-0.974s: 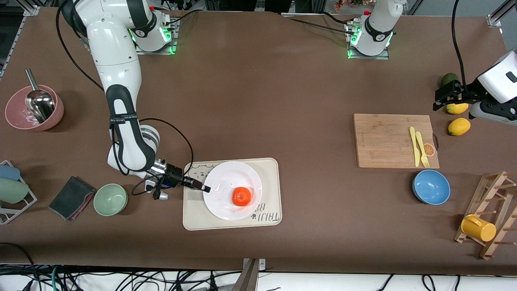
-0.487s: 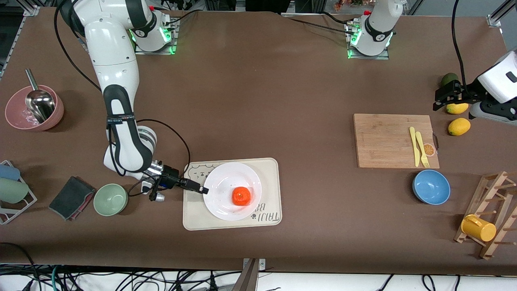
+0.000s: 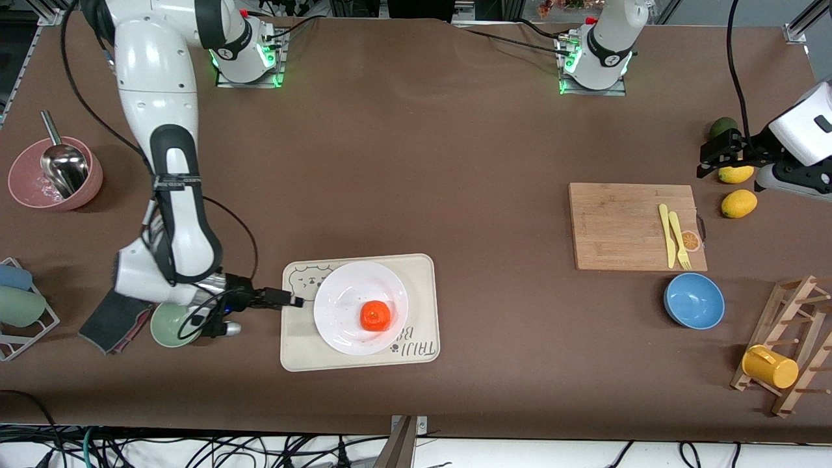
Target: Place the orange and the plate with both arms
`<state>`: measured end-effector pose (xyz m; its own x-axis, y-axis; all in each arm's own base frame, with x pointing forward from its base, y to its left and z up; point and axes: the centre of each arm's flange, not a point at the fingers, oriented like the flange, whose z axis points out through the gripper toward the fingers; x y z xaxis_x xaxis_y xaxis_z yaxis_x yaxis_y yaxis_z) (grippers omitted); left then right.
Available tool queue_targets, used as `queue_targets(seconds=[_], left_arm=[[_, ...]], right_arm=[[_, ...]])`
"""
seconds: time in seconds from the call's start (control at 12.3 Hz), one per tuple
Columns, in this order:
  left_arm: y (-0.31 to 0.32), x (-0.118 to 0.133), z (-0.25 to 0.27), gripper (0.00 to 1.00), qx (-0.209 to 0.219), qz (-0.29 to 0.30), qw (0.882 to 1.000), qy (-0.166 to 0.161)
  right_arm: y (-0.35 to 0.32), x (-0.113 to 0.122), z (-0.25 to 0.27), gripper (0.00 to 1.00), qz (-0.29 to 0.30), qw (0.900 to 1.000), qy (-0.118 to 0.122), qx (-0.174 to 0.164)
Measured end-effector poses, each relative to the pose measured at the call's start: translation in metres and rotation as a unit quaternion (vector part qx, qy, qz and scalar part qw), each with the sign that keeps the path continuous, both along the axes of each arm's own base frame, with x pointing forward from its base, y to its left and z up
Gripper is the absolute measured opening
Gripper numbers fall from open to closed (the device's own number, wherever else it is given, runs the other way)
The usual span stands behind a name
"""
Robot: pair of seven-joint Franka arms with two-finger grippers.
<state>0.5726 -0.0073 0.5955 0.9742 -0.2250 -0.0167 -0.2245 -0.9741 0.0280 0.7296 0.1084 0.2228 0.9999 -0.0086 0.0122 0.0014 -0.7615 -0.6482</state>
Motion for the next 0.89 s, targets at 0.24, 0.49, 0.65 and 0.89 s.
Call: queue_targets(seconds=[0.24, 0.49, 0.65, 0.89], left_arm=[[0.0, 0.0, 0.0, 1.0, 0.0, 0.0, 1.0, 0.0], [0.0, 0.0, 0.0, 1.0, 0.0, 0.0, 1.0, 0.0], [0.0, 0.0, 0.0, 1.0, 0.0, 0.0, 1.0, 0.0], [0.0, 0.0, 0.0, 1.0, 0.0, 0.0, 1.0, 0.0]], right_arm=[[-0.032, 0.005, 0.048, 1.0, -0.001, 0.999, 0.021, -0.037], [-0.03, 0.003, 0.106, 1.0, 0.007, 0.986, 0.031, -0.163], [-0.022, -0.004, 0.153, 1.0, 0.02, 0.972, 0.014, -0.232], [-0.038, -0.017, 0.213, 1.0, 0.034, 0.953, -0.001, -0.302]])
